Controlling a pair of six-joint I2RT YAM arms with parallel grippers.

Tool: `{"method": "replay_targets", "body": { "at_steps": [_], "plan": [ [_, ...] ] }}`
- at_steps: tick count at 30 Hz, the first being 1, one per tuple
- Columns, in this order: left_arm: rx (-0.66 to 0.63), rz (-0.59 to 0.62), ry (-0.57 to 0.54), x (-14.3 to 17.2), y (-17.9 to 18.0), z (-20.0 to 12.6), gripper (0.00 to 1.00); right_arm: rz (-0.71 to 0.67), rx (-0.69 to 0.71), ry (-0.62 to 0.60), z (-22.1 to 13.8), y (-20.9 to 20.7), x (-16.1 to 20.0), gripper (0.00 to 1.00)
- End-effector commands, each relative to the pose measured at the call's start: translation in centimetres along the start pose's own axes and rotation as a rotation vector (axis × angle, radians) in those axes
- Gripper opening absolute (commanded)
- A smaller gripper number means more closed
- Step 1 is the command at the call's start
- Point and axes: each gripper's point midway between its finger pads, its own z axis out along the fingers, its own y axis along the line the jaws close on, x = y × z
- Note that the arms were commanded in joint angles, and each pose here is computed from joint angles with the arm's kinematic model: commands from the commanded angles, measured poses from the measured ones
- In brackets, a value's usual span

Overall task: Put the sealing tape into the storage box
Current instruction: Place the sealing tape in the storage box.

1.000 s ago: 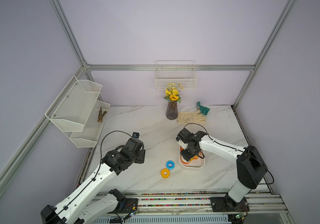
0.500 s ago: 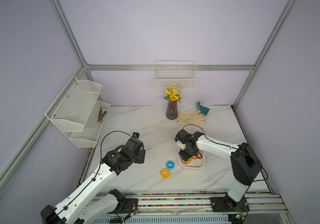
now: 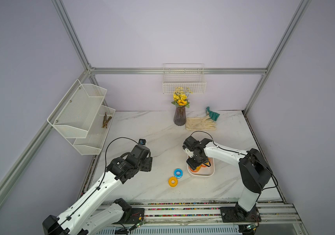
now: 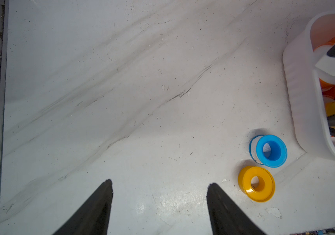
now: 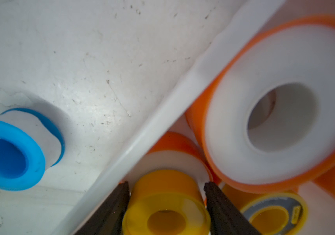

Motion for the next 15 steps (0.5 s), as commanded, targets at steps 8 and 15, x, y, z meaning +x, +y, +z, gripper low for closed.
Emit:
{"method": "replay_targets", "body": {
  "at_steps": [8, 15],
  "plan": [
    [0.007, -0.006, -0.032, -0.6, 0.0, -0.1, 0.73, 0.038, -0.001, -0.124, -3.3, -0.4, -1.7, 0.64],
    [0.013, -0.009, -0.038, -0.7, -0.1, -0.3, 0.74, 0.052, -0.004, -0.209, -5.6, -0.6, -2.4, 0.72]
  ]
}}
